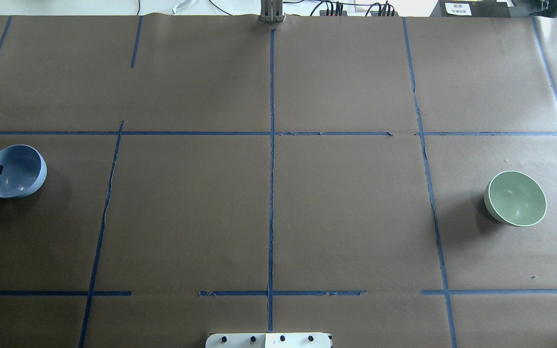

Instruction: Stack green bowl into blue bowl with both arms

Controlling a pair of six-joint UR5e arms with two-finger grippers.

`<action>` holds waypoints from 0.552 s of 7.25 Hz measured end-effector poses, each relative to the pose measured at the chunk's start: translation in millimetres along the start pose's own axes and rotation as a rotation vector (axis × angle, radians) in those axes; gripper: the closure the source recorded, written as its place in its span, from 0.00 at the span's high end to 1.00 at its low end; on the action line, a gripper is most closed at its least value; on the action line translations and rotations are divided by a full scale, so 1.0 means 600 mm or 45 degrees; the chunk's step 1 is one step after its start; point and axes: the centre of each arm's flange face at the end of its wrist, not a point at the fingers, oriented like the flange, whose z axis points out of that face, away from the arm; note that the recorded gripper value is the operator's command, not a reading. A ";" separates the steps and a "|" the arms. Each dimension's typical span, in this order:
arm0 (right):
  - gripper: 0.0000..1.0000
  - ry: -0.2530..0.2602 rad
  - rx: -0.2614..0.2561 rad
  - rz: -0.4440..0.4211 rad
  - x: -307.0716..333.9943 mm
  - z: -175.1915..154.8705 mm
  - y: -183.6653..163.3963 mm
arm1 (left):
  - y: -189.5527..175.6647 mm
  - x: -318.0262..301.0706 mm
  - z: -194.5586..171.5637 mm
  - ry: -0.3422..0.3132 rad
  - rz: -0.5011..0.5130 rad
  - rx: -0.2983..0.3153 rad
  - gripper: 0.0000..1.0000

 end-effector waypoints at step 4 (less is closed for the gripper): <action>1.00 0.002 0.000 0.000 0.000 0.000 0.000 | -0.029 0.026 0.007 0.031 -0.153 0.020 0.00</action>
